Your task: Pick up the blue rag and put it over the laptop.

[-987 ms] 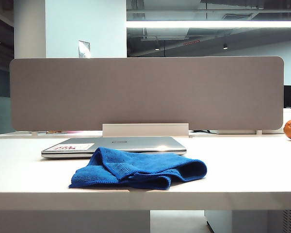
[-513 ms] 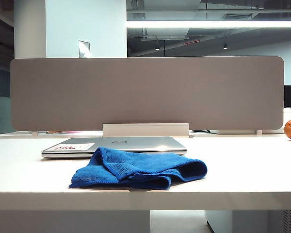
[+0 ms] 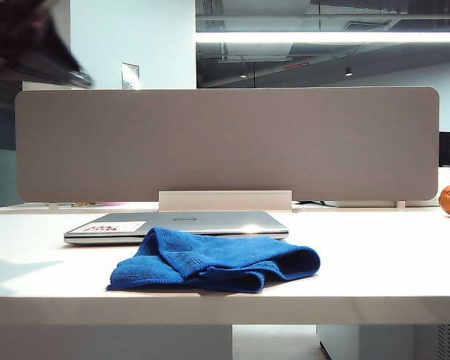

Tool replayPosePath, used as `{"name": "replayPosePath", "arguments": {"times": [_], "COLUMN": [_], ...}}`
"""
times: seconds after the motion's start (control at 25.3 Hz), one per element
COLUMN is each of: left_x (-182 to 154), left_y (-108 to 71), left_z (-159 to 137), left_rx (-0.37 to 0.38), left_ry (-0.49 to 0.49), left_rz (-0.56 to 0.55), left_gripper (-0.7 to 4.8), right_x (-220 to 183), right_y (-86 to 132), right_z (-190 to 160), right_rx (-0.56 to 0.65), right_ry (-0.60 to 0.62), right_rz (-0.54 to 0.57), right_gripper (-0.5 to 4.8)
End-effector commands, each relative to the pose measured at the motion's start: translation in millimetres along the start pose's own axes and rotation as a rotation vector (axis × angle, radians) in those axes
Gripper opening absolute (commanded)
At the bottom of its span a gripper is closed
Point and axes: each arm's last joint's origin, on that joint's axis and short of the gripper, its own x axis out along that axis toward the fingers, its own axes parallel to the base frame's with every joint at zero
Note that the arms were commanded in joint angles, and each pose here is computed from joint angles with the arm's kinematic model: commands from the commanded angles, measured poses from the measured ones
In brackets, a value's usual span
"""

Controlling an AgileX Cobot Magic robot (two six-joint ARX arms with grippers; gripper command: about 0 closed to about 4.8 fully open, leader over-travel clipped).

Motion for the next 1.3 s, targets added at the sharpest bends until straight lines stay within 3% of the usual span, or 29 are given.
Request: {"name": "replayPosePath", "arguments": {"times": [0.04, 0.28, 0.36, 0.75, 0.83, 0.95, 1.07, 1.22, 1.3], "left_x": [21.9, 60.2, 72.1, 104.6, 109.1, 117.7, 123.4, 126.7, 127.5], "left_y": [-4.7, 3.1, 6.8, -1.6, -4.5, -8.8, -10.8, -9.3, -8.2], "left_z": [2.4, -7.9, -11.0, -26.4, -31.1, -41.1, -48.5, -53.2, -55.0], "left_rx": [-0.043, -0.221, -0.234, -0.214, -0.212, -0.206, -0.152, -0.139, -0.136], "left_ry": [0.044, 0.160, 0.192, 0.292, 0.313, 0.354, 0.383, 0.401, 0.407], "left_rz": [0.010, 0.019, 0.023, -0.014, -0.018, -0.022, -0.027, -0.013, 0.010], "left_gripper": [-0.05, 0.07, 0.58, 0.69, 1.17, 2.50, 2.50, 2.54, 2.97], "right_x": [0.1, 0.1, 0.1, 0.1, 0.1, 0.1, 0.1, 0.1, 0.1], "right_y": [0.0, 0.0, 0.0, 0.0, 0.0, 0.0, 0.0, 0.0, 0.0], "right_z": [0.7, 0.7, 0.6, 0.7, 0.6, 0.6, 0.6, 0.6, 0.6], "right_rx": [-0.007, -0.007, -0.007, -0.008, -0.007, -0.007, -0.007, -0.007, -0.007], "right_ry": [-0.013, -0.013, -0.013, -0.013, -0.013, -0.013, -0.013, -0.013, -0.013], "right_rz": [0.003, 0.003, 0.003, 0.003, 0.003, 0.003, 0.003, 0.003, 0.003], "right_gripper": [0.00, 0.00, -0.01, -0.01, -0.01, -0.01, -0.01, -0.01, -0.01]}}
